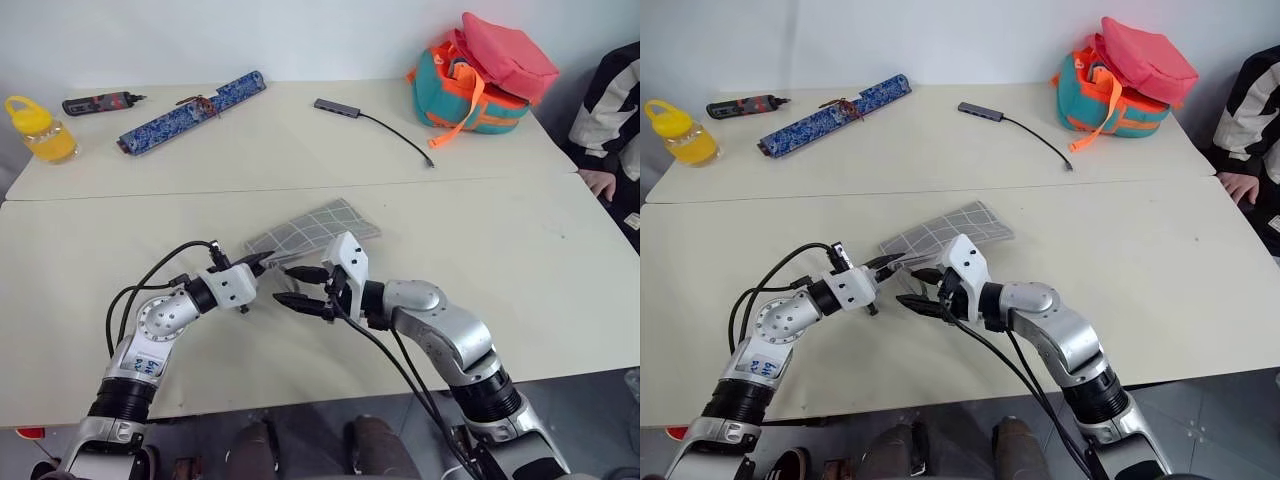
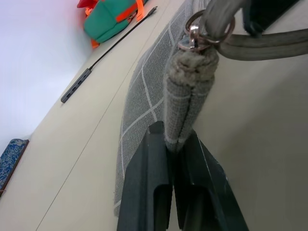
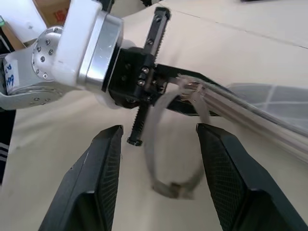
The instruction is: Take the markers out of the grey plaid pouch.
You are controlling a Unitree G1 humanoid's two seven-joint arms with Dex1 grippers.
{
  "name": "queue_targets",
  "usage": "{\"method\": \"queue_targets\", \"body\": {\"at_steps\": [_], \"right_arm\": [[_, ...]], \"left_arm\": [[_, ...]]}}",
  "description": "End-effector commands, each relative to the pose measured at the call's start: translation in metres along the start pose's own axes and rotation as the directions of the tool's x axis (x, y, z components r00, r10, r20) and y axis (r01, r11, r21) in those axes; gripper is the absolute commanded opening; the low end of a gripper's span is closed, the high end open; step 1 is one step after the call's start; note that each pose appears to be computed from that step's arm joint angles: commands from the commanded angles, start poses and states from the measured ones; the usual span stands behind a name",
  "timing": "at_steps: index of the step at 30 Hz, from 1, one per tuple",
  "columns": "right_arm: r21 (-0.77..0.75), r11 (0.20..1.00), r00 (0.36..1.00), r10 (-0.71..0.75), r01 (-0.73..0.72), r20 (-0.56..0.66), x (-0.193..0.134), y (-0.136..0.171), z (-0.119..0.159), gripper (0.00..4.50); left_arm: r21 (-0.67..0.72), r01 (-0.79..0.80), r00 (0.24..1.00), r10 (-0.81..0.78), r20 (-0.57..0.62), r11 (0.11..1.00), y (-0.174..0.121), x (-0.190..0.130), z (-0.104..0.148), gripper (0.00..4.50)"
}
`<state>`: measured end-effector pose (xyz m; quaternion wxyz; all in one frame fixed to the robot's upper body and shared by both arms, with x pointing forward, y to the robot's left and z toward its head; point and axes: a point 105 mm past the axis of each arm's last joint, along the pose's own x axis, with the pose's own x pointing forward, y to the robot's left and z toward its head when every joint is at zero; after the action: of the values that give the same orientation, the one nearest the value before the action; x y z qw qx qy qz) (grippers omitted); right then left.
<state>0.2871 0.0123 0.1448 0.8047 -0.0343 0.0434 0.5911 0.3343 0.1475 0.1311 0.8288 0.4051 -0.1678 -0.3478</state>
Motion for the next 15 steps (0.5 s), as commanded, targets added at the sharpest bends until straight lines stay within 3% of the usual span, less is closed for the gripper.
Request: {"method": "queue_targets", "body": {"at_steps": [1,8,15], "right_arm": [[-0.031,0.999,1.000,0.022,-0.021,0.017,0.002,0.002,0.003,2.16],[-0.027,1.000,0.998,0.010,-0.009,0.059,0.004,-0.004,0.011,0.04],[-0.050,0.998,0.997,-0.047,0.050,0.056,-0.011,-0.023,0.011,0.04]], "left_arm": [[0.030,-0.015,0.999,0.014,0.035,0.999,0.006,0.004,0.011,0.00],[0.026,-0.010,0.999,0.009,0.041,1.000,0.004,0.004,0.013,0.00],[-0.019,-0.003,0.999,0.004,0.044,1.000,0.004,-0.007,0.012,0.00]]}}
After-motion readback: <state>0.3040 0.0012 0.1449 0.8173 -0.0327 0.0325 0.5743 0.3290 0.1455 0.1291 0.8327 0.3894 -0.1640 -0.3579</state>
